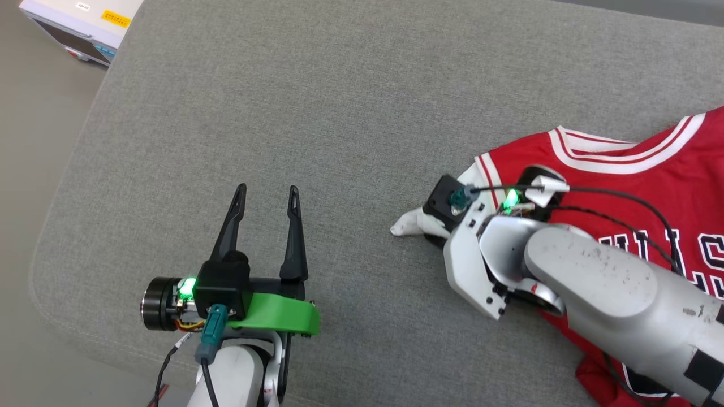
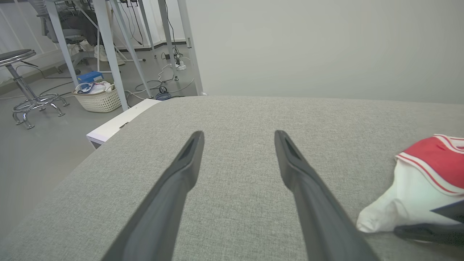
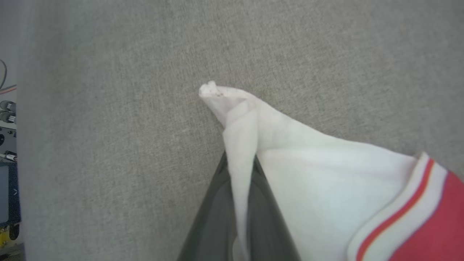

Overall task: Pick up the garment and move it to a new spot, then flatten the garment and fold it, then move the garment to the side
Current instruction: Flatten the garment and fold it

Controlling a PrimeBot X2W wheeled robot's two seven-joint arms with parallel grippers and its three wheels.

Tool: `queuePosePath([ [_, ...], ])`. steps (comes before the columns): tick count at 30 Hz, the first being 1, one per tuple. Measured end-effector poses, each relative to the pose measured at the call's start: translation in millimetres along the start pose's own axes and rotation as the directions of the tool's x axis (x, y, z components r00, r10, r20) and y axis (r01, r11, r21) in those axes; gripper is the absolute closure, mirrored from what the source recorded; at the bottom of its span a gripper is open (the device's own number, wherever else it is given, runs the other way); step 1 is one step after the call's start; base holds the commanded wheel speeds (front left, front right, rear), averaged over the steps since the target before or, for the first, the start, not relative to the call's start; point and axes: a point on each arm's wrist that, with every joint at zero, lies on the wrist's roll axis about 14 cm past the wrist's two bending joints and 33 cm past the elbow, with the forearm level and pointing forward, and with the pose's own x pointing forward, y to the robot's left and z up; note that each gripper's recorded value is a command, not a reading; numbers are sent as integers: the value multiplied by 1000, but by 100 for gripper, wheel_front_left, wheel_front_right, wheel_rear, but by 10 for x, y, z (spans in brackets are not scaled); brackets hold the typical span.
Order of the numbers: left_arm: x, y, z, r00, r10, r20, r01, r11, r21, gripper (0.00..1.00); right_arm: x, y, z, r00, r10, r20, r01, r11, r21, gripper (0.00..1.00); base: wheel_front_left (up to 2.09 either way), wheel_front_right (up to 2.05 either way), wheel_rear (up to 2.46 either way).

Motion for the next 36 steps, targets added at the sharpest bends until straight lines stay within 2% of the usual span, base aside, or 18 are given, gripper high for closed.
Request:
queuePosePath([
  [3,6,-13,-11,1000,-3,-3,3,1000,-1,0,12,161,-216,997,29,-73,-28,999,21,100,0,0,0],
  [4,8,-24,-16,1000,-7,-4,6,1000,-2,0,6,177,-219,997,31,-75,-30,999,19,79,0,0,0],
  [5,12,-31,-20,1000,-8,-5,8,1000,-3,0,-2,181,-211,997,30,-69,-29,999,20,51,0,0,0],
  [6,15,-34,-23,1000,-8,-5,8,1000,-3,0,-9,183,-190,998,30,-54,-28,999,24,0,0,0,0],
  [10,18,-49,9,1000,-15,5,15,1000,-4,0,-88,179,-17,998,12,68,-13,1000,14,0,0,0,0],
  [14,-18,-38,88,999,-20,28,20,1000,-1,0,-315,76,329,967,-39,250,40,999,4,0,0,0,0],
  [18,-82,-22,150,999,-27,45,27,1000,0,0,-683,-86,630,904,-119,411,119,993,25,0,0,0,0],
  [20,-104,-23,179,998,-33,54,33,999,5,0,-858,-148,664,872,-164,461,156,986,55,0,0,0,0],
  [23,-128,-29,235,996,-46,71,46,999,4,0,-1181,-326,645,803,-275,529,250,961,121,0,0,0,0],
  [25,-139,-57,282,994,-64,86,63,998,10,0,-1436,-464,606,736,-365,569,325,929,176,0,0,0,0],
  [28,-129,-96,366,990,-90,113,89,996,15,0,-1812,-628,495,626,-493,604,434,864,255,0,0,0,0],
  [30,-113,-104,413,986,-106,128,104,994,23,0,-2042,-713,381,554,-572,605,503,809,303,0,0,0,0],
  [33,-77,-143,488,978,-138,153,135,990,34,0,-2371,-765,167,442,-680,585,596,710,374,0,0,0,0],
  [36,-14,-215,585,965,-190,182,186,982,42,0,-2627,-732,8,338,-752,565,652,621,436,0,0,0,0],
])
